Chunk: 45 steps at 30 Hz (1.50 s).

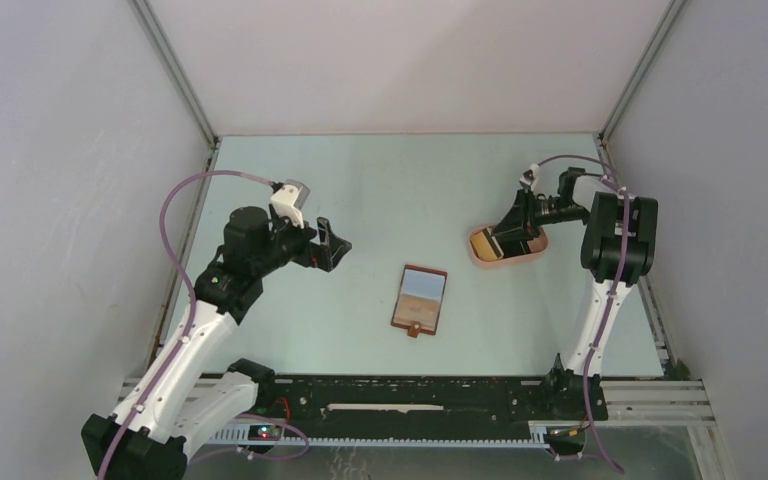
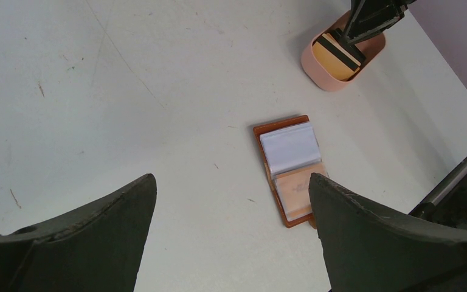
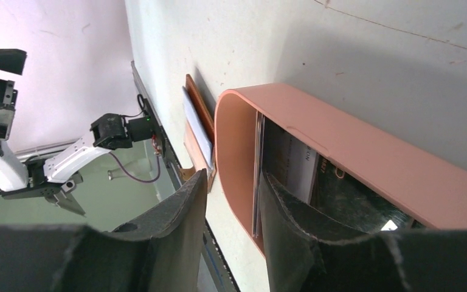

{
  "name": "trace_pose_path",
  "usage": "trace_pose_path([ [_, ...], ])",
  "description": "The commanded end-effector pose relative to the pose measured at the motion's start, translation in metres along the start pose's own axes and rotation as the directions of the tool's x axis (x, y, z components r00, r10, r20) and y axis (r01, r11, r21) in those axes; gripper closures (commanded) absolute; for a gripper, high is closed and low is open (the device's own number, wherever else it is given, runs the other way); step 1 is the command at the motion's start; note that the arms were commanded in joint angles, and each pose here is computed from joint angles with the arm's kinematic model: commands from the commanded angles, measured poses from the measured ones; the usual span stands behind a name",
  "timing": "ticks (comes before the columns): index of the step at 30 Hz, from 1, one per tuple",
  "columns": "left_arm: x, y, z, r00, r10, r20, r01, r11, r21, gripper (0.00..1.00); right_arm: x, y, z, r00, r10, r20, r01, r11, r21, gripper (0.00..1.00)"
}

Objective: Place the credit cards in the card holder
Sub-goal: Move the storage box to the center of the board.

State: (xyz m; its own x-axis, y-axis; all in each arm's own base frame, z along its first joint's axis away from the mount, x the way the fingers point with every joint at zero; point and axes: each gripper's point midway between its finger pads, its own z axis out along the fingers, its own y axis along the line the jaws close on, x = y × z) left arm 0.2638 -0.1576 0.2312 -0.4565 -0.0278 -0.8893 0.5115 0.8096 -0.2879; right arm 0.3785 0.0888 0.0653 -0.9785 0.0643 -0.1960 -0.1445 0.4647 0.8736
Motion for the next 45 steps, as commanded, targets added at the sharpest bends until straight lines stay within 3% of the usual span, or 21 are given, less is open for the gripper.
trace_pose_path([
  [1,0.010,0.003,0.004,1.000,-0.024,-0.013,0.024,1.000,0.004,0.00,-0.005,0.022,0.004,1.000,-0.023,0.006,0.024,0.996,-0.081,0.55],
  [8,0.011,0.003,0.004,1.000,-0.027,-0.015,0.027,1.000,0.003,0.00,0.001,0.019,0.019,0.999,-0.014,-0.036,0.011,0.997,-0.076,0.56],
  [14,0.011,0.003,0.004,1.000,-0.027,-0.017,0.027,1.000,0.003,0.00,0.002,0.005,0.023,0.997,-0.052,-0.052,0.054,0.997,0.052,0.57],
  [24,0.011,0.003,0.005,0.999,-0.028,-0.019,0.028,1.000,0.004,0.00,0.006,0.031,0.031,0.997,-0.052,-0.064,0.046,0.995,-0.092,0.58],
  [31,0.013,-0.001,0.007,0.999,-0.043,-0.028,0.044,0.999,0.031,0.00,0.012,0.019,0.047,0.988,-0.110,-0.111,0.119,0.990,0.070,0.61],
  [35,0.006,-0.018,0.014,0.990,-0.140,0.001,0.139,0.984,0.113,0.01,0.012,0.014,0.054,0.977,-0.167,-0.136,0.190,0.964,0.185,0.63],
  [38,0.006,-0.033,0.025,0.972,-0.235,0.019,0.229,0.961,0.157,0.07,0.013,0.019,0.059,0.971,-0.193,-0.140,0.217,0.957,0.192,0.65],
  [45,0.017,-0.066,0.075,0.951,-0.308,-0.024,0.307,0.930,0.204,0.26,0.016,0.049,0.065,0.973,-0.199,-0.121,0.207,0.977,0.057,0.72],
])
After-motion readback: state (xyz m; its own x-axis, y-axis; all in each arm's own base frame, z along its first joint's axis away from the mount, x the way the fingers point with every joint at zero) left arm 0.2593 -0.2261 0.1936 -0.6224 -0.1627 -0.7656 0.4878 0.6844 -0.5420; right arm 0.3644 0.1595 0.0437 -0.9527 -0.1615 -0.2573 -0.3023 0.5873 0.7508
